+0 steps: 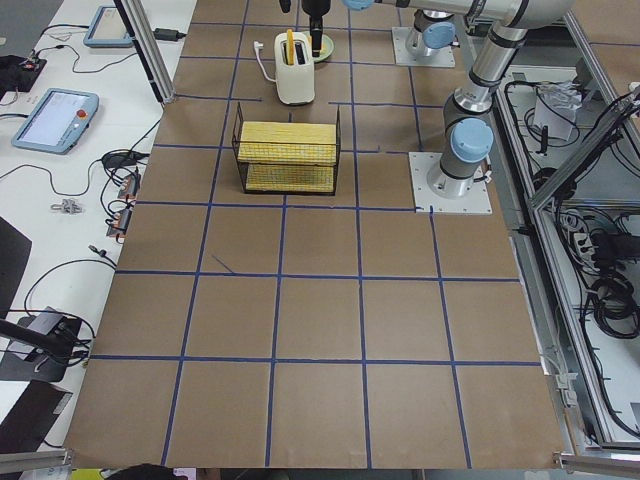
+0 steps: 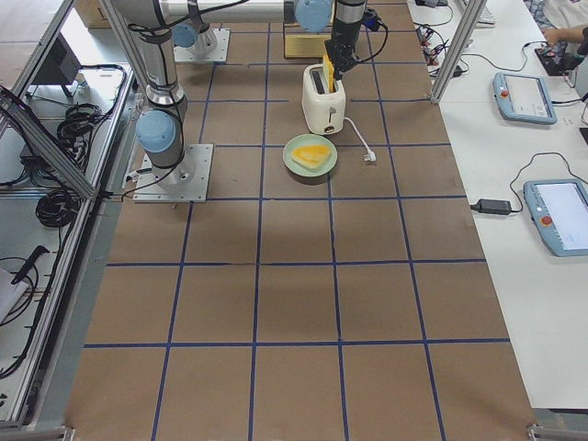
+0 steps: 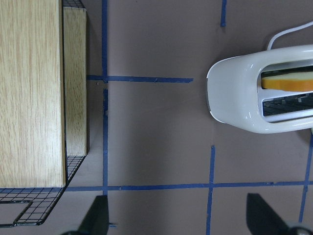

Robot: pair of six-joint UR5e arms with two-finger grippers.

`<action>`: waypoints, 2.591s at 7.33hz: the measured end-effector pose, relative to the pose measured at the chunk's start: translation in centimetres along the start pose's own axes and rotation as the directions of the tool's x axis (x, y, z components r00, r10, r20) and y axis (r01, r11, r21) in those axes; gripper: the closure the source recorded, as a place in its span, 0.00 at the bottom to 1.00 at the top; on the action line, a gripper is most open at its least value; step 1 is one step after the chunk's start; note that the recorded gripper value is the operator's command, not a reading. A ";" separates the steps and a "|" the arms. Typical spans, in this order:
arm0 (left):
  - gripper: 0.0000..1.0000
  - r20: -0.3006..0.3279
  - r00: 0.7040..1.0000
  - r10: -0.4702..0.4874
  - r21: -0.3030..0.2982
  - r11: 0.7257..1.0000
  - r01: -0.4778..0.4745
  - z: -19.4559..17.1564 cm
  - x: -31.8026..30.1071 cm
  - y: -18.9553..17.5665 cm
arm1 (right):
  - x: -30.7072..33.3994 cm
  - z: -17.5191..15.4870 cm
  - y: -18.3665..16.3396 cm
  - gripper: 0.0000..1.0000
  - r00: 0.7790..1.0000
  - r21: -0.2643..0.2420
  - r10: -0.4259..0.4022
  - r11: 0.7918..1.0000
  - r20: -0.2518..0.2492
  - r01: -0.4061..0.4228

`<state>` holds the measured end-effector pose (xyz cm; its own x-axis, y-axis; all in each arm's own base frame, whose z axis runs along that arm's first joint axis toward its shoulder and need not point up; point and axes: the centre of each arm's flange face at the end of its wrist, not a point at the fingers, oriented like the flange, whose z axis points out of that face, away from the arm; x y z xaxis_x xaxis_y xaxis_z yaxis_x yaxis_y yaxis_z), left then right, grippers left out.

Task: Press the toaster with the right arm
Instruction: 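Move the right gripper toward the toaster's lever beside the plate, then press the toaster lever down with the right gripper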

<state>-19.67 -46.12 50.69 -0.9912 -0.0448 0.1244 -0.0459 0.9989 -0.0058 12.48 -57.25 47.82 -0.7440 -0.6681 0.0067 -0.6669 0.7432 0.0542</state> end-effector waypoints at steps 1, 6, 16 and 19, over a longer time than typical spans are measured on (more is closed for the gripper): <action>0.00 0.000 1.000 0.000 0.000 1.000 0.000 0.0 0.0 0.0 | 0.2 0.8 -0.3 0.96 0.992 -0.008 -0.129 0.992 0.015 0.129; 0.00 0.000 1.000 0.000 0.000 1.000 0.000 0.0 0.0 0.0 | -0.6 8.3 -0.7 0.94 0.830 0.029 -0.557 0.830 -0.001 0.557; 0.00 0.000 1.000 0.000 0.000 1.000 0.000 0.0 0.0 0.0 | -2.0 15.1 -3.0 0.93 0.690 0.026 -0.722 0.689 -0.057 0.724; 0.00 0.000 1.000 0.000 0.000 1.000 0.000 0.0 0.0 0.0 | -3.3 17.1 -3.3 0.93 0.674 0.016 -0.735 0.675 -0.067 0.738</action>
<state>-19.67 -46.12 50.70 -0.9912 -0.0447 0.1244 -0.0458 0.9989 -0.0060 16.40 -56.88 30.52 -0.0085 -0.9995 0.0313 -0.9996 0.0093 0.0254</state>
